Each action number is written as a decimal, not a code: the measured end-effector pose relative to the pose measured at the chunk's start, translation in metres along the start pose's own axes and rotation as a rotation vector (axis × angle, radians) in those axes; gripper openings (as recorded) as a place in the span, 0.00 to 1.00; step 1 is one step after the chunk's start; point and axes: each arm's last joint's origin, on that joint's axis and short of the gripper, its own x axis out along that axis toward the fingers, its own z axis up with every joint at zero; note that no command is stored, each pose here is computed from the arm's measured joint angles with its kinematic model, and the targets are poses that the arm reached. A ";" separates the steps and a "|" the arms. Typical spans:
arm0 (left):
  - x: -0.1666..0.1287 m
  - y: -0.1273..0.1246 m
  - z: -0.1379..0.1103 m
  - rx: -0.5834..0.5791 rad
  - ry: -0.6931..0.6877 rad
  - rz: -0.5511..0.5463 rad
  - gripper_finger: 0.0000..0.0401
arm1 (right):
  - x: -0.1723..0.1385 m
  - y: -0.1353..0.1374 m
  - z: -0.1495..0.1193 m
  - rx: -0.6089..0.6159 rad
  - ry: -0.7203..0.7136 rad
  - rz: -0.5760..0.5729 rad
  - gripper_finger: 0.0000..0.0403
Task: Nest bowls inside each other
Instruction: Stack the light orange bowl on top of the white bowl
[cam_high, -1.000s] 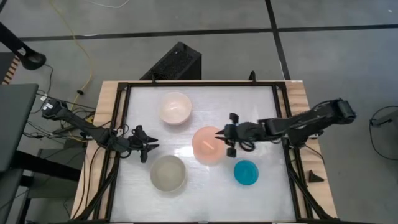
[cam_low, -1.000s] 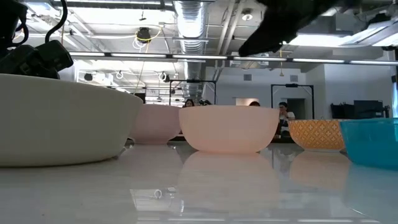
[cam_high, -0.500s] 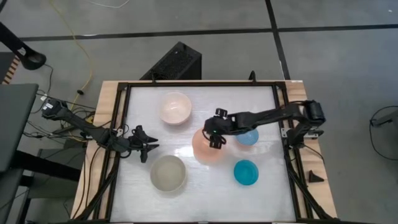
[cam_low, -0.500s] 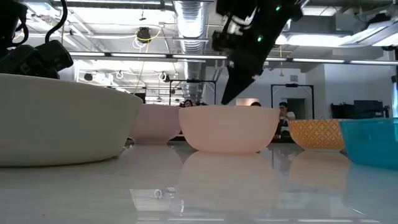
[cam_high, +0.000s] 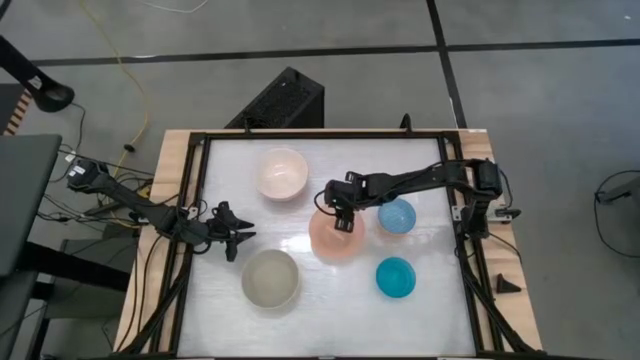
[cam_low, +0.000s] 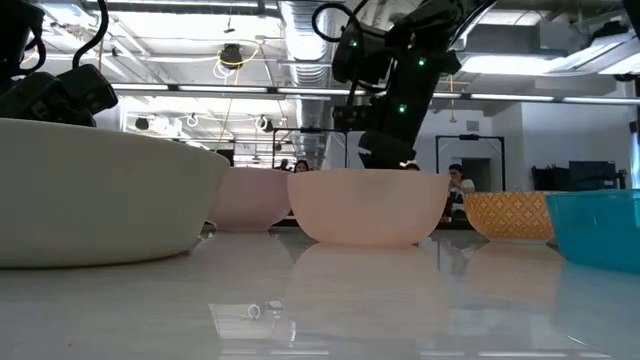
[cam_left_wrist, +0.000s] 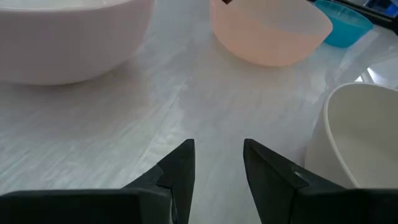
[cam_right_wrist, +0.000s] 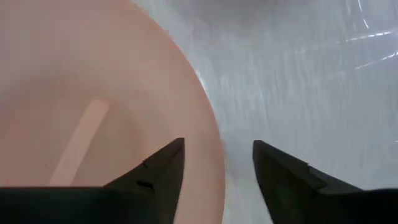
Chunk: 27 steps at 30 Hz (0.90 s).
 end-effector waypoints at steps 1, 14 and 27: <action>0.000 0.000 0.000 0.000 0.000 0.000 0.31 | 0.000 0.000 0.000 -0.001 -0.002 0.000 0.50; 0.000 0.000 0.000 0.000 -0.001 0.000 0.31 | -0.034 -0.009 0.035 -0.025 -0.060 0.057 0.08; 0.000 0.000 0.000 -0.001 -0.001 0.000 0.31 | -0.114 -0.085 0.116 0.183 -0.508 0.042 0.07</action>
